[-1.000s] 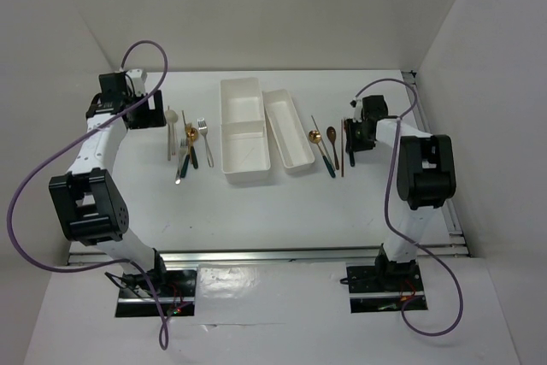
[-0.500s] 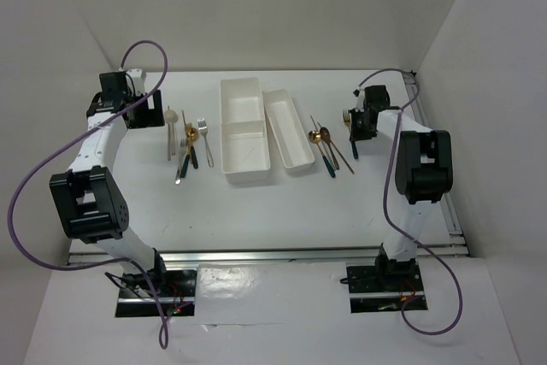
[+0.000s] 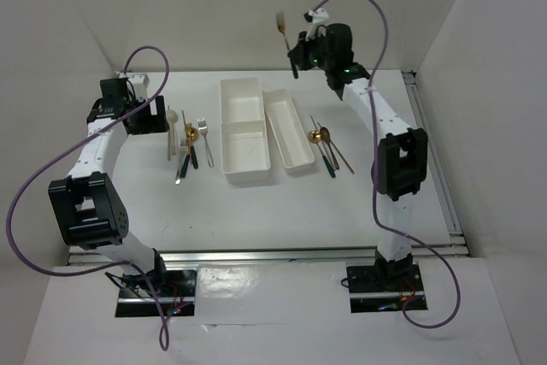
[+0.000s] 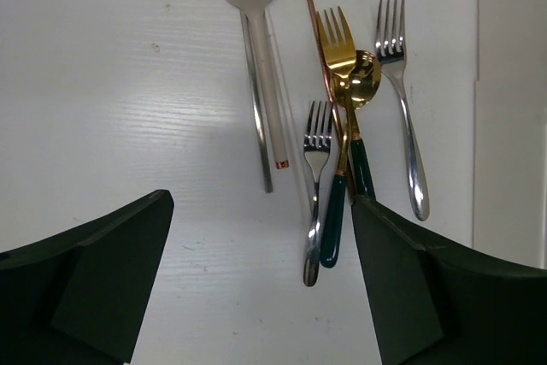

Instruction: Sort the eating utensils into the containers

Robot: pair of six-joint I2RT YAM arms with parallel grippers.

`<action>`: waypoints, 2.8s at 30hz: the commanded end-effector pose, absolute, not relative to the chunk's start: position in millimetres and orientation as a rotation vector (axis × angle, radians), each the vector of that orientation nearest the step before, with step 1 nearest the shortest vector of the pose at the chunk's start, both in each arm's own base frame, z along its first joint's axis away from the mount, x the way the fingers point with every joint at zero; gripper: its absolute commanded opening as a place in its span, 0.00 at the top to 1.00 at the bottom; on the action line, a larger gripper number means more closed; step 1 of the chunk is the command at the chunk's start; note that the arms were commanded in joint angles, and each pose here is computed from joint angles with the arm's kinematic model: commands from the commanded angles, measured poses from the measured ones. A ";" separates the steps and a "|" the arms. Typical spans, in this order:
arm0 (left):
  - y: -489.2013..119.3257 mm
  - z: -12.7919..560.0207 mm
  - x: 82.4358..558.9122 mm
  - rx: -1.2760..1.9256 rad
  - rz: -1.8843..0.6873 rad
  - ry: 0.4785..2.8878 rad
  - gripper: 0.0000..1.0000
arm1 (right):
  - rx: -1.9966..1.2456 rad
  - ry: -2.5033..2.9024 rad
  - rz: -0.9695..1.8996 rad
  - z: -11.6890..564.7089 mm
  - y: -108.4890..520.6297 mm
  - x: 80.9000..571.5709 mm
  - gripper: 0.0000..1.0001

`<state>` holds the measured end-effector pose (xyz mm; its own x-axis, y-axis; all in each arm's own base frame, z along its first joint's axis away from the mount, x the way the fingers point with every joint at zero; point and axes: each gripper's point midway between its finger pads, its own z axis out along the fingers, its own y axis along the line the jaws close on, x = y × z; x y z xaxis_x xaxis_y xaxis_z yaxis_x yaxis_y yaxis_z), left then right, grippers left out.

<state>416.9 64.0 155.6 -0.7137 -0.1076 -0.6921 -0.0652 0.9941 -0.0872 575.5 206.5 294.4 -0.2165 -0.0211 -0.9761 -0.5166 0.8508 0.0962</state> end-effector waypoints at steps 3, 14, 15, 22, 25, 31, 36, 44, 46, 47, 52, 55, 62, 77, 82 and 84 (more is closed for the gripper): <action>43.8 179.2 408.6 -0.037 -0.171 2.311 0.00 | -0.595 1.672 0.636 257.0 311.4 579.7 1.00; 39.4 174.5 395.5 -0.052 -0.193 2.347 0.00 | -0.684 1.685 0.699 189.2 368.2 571.7 1.00; 38.9 176.6 393.1 -0.052 -0.193 2.347 0.00 | -0.685 1.693 0.699 180.0 368.6 572.7 1.00; 40.5 175.0 391.2 -0.048 -0.180 2.358 0.00 | -0.652 1.717 0.728 175.0 377.7 576.2 1.00; 40.5 175.0 391.2 -0.048 -0.180 2.358 0.00 | -0.652 1.715 0.728 171.3 378.4 577.5 1.00; 42.7 173.7 394.0 -0.054 -0.172 2.368 0.00 | -0.625 1.820 0.774 130.8 384.3 567.5 1.00; 43.9 169.9 392.1 -0.060 -0.163 2.378 0.00 | -0.580 1.846 0.809 134.1 396.3 562.5 1.00; 45.0 174.7 397.3 -0.058 -0.160 2.367 0.00 | -0.668 1.922 0.741 105.0 384.0 548.8 0.47; 43.2 175.1 397.4 -0.053 -0.173 2.365 0.00 | -0.667 1.927 0.729 106.6 374.3 544.7 0.36; 41.6 175.4 397.4 -0.048 -0.183 2.363 0.00 | -0.663 1.881 0.719 133.2 367.4 545.3 0.32; 38.3 163.4 397.0 -0.045 -0.212 2.385 0.00 | -0.578 1.792 0.677 203.5 315.1 544.9 0.33; 37.2 162.2 399.5 -0.038 -0.220 2.372 0.00 | -0.494 1.747 0.649 256.9 267.4 540.5 0.36; 30.5 142.5 403.4 -0.038 -0.263 2.407 0.00 | -0.416 1.779 0.575 303.0 154.4 508.6 0.43; 31.2 156.0 419.9 -0.031 -0.248 2.363 0.00 | -0.577 2.249 0.340 114.0 83.8 396.5 0.70; 33.3 155.6 419.9 -0.037 -0.233 2.365 0.00 | -0.595 2.291 0.347 88.2 93.4 388.4 0.70; 33.3 155.6 419.9 -0.037 -0.233 2.365 0.00 | -0.611 2.312 0.333 78.2 97.5 386.3 0.70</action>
<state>404.2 31.5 136.6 -0.7671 -0.1098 -0.6321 0.0207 0.9805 -0.1954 382.4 90.3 80.5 -0.6663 -0.2968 -0.6841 -0.4924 0.8640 0.1048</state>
